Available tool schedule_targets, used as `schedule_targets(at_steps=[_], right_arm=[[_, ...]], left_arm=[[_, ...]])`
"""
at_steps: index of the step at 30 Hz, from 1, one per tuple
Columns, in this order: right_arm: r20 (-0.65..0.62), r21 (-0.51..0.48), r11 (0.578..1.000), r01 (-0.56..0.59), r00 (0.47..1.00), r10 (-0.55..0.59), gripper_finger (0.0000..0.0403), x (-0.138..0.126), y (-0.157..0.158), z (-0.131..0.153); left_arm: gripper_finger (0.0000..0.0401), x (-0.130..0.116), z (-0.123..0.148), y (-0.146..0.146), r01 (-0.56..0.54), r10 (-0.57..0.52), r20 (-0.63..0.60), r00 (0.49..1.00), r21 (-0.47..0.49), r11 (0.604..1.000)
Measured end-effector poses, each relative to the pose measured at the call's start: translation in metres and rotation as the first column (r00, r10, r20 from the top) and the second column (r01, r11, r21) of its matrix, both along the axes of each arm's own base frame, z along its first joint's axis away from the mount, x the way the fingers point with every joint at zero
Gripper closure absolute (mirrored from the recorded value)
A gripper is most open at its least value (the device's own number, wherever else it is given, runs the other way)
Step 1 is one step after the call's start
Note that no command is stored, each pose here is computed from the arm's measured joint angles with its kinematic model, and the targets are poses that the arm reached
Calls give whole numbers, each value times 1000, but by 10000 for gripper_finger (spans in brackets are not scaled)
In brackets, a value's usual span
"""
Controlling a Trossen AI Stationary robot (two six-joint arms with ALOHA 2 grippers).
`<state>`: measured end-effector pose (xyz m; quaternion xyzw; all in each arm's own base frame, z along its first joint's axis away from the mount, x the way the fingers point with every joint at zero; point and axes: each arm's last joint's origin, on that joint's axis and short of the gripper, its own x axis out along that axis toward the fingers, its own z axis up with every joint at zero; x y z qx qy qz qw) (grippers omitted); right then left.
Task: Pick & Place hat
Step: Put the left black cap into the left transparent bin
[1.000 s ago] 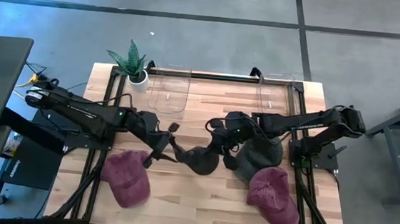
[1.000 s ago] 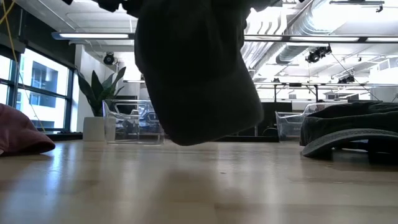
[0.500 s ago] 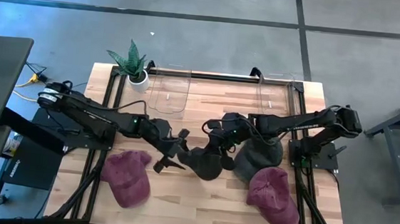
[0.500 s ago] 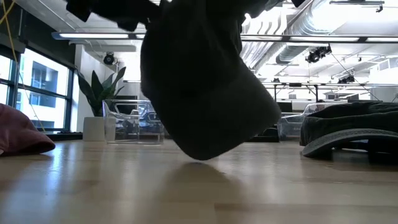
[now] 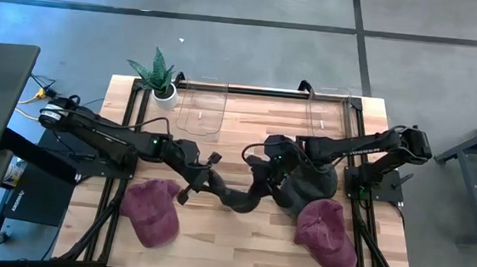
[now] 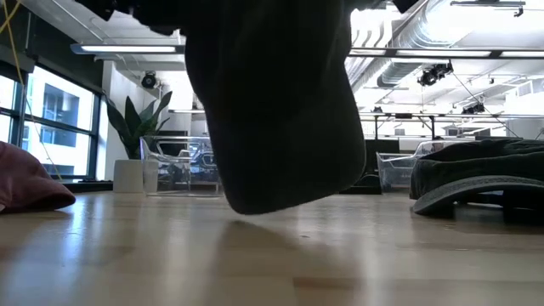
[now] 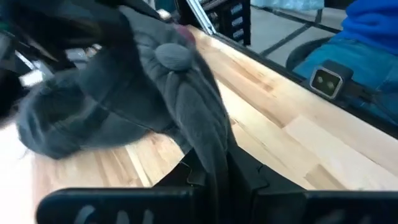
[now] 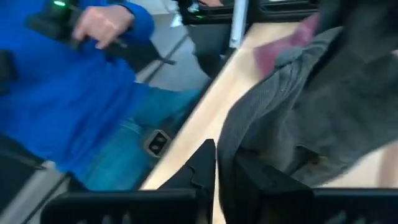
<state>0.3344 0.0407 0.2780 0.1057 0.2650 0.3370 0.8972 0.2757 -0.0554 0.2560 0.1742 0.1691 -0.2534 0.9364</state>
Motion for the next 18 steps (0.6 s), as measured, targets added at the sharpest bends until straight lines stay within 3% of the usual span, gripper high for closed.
schedule_targets(at_steps=[4, 7, 13, 18], right_arm=[[-1, 91, 995, -30, 1000, 31, 331, 1, -3, 5], [46, 103, 995, -19, 999, 15, 280, 4, -9, 10], [153, -52, 991, 124, 982, -114, 175, 8, -14, 10], [135, -110, 975, 194, 975, -178, 153, 17, -15, -3]], left_arm=[[392, -4, 2, 1, -22, 22, -10, 1000, 11, 1000], [397, -4, 4, 1, -24, 24, 0, 1000, 9, 1000], [393, -2, 7, 2, -63, 63, 2, 998, 26, 998], [392, -1, 14, 2, -64, 64, 0, 998, 27, 998]])
